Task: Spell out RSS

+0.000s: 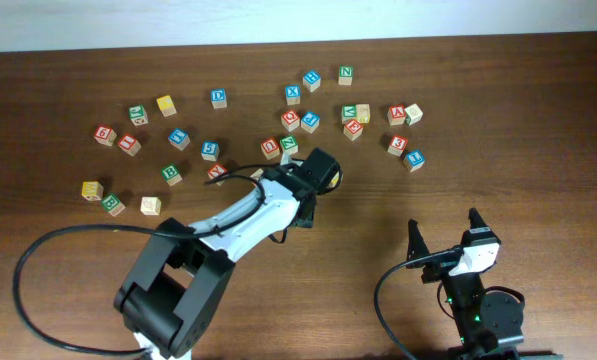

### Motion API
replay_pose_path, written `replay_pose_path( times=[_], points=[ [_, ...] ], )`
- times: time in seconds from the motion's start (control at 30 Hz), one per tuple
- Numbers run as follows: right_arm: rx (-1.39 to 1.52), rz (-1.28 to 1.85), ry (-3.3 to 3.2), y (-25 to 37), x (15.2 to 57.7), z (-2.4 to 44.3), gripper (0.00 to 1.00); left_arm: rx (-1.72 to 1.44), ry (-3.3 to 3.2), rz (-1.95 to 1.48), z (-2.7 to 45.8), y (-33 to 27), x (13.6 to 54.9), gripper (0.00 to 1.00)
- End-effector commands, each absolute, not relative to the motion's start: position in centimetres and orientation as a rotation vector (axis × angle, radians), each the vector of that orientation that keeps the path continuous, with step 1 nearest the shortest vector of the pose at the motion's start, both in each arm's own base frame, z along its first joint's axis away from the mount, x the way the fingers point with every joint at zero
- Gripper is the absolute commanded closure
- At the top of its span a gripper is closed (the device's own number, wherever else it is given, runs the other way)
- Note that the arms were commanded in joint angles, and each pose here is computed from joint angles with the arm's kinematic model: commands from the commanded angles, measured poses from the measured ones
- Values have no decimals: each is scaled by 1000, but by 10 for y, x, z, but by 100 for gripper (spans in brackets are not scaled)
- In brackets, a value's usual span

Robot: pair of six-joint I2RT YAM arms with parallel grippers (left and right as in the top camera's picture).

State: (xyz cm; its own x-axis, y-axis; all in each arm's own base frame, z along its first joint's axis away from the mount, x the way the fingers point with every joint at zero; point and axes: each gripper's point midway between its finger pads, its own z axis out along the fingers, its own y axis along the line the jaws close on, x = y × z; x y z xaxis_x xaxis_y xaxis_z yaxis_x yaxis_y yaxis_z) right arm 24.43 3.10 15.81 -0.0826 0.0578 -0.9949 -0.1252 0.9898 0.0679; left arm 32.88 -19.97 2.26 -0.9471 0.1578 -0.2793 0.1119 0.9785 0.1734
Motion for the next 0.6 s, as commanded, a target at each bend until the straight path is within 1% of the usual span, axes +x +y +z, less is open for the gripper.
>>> replay_pose_path(
  times=[0.0,0.03,0.07,0.1,0.13,0.2,0.4,0.57],
  points=[
    [-46,135,1650,28,244,156,2,164,2631,47,123,-217,354,100],
    [-46,135,1650,28,244,156,2,197,2571,6,153,-218,355,82],
    [-46,135,1650,28,244,156,2,228,2528,-15,172,-217,354,43],
    [-46,135,1650,28,244,156,2,257,2483,-34,192,-214,350,19],
    [-46,135,1650,28,244,156,2,295,2436,-48,216,-207,341,0],
    [-46,135,1650,28,244,156,2,318,2378,-69,251,-192,323,1],
    [-46,135,1650,28,244,156,2,238,2259,-41,314,-133,272,0],
    [-46,135,1650,28,244,156,2,224,2241,-34,325,-97,231,0]
  ],
)
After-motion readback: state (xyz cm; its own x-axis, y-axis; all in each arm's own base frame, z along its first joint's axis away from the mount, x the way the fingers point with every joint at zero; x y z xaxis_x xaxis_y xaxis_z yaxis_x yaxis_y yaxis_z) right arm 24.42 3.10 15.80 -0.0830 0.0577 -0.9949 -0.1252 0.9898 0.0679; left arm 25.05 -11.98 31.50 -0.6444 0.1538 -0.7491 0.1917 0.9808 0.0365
